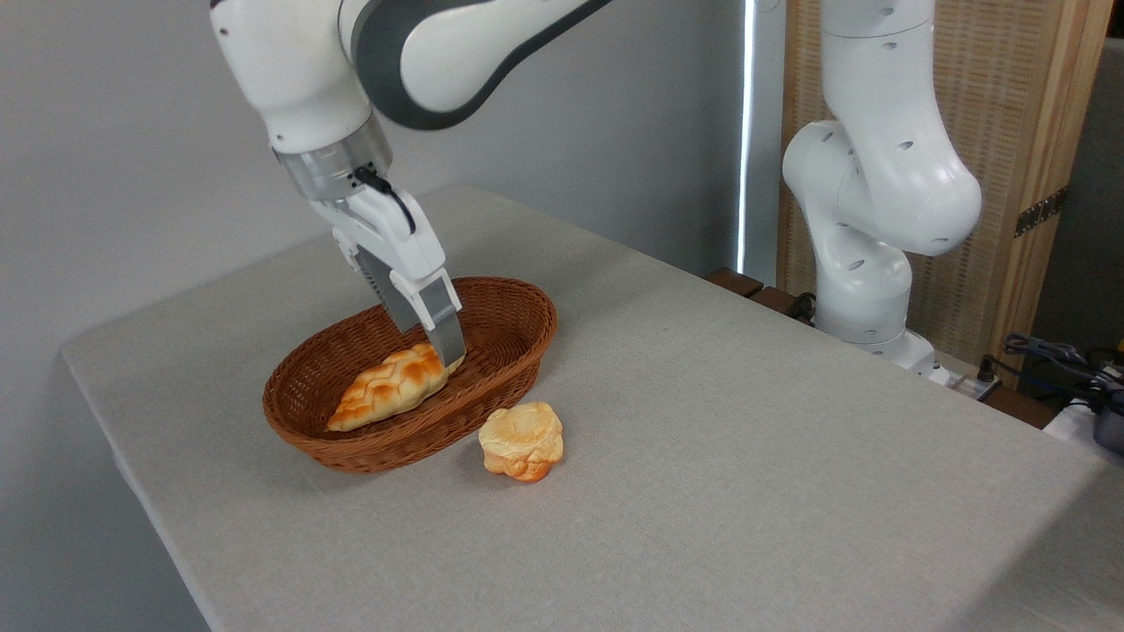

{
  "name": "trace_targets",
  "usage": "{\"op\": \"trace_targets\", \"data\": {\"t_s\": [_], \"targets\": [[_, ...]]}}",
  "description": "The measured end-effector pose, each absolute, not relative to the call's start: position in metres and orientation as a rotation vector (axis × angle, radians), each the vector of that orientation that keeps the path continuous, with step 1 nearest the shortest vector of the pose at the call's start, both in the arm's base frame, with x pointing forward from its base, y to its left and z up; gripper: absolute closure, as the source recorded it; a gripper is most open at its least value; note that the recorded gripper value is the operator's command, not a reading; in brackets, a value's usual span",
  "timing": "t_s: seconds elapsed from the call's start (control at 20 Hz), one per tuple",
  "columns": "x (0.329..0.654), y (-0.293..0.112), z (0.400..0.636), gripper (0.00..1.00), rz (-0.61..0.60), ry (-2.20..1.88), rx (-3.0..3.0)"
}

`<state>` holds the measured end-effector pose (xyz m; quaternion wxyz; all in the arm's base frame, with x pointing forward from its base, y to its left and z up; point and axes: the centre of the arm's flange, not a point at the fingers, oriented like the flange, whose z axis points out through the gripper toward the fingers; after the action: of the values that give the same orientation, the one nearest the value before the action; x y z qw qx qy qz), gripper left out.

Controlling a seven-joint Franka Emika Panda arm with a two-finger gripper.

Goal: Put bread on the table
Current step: 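Lower the open gripper into the basket onto the glazed bread roll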

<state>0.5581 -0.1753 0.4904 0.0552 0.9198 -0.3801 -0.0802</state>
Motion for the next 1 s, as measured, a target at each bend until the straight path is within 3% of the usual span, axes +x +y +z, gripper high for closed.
{"op": "trace_targets", "data": {"t_s": [0.55,1.0], "targets": [[0.572,-0.227,0.433,0.00,-0.221,-1.060,2.842],[0.572,-0.242,0.417,0.00,-0.230,-1.085,2.832]]}}
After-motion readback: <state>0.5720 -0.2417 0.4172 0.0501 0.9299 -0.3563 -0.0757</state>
